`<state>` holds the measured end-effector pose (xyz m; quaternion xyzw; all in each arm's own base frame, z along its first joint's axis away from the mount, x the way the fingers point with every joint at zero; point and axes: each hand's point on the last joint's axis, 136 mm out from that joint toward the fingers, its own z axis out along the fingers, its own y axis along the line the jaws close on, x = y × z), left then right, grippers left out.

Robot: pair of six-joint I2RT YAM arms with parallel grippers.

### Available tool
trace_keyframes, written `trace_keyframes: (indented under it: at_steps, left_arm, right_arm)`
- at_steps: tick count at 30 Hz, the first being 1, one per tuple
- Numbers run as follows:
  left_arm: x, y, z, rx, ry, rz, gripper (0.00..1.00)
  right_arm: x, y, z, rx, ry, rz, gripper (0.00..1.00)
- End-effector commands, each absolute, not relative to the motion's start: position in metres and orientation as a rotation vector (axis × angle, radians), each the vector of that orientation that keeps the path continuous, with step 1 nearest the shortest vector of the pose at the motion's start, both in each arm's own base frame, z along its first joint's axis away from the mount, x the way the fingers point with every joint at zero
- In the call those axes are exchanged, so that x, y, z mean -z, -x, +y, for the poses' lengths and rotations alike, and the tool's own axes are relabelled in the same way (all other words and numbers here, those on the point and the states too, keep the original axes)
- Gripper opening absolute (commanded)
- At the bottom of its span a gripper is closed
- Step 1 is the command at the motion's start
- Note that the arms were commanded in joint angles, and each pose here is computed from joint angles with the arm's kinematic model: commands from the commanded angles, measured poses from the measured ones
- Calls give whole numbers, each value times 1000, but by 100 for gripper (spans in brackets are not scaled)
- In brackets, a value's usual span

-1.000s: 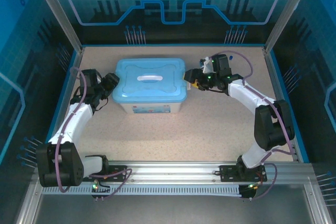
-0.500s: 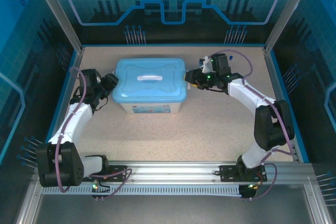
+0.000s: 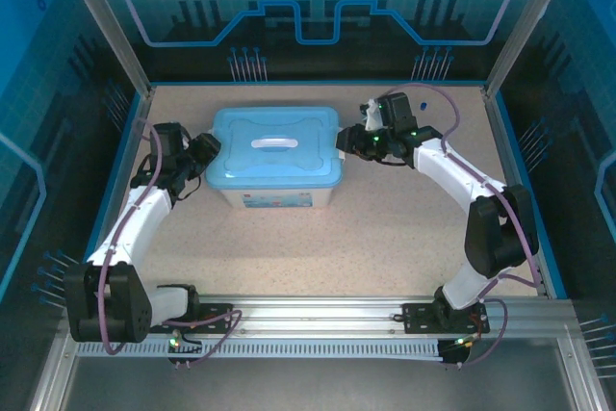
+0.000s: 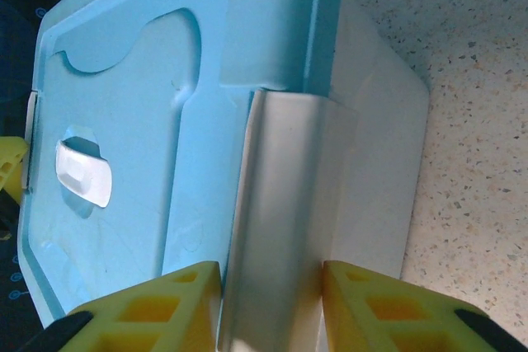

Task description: Organize the chemistry lab equipment

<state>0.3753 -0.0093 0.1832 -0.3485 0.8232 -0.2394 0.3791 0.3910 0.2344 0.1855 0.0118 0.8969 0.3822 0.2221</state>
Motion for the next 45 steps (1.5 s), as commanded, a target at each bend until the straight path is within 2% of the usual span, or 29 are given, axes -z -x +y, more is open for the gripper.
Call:
trace_keyframes:
  at_steps: [1, 28, 45]
  left_arm:
    - [-191, -379, -29, 666, 812, 2136, 51]
    - [-170, -395, -75, 617, 685, 2308, 52]
    - [-150, -435, -121, 683, 634, 2377, 53]
  right_arm:
    - [-206, -378, 260, -1114, 96, 2447, 38]
    - [-208, -368, 304, -988, 258, 2487, 37]
    - [-232, -415, 295, -1004, 164, 2416, 39]
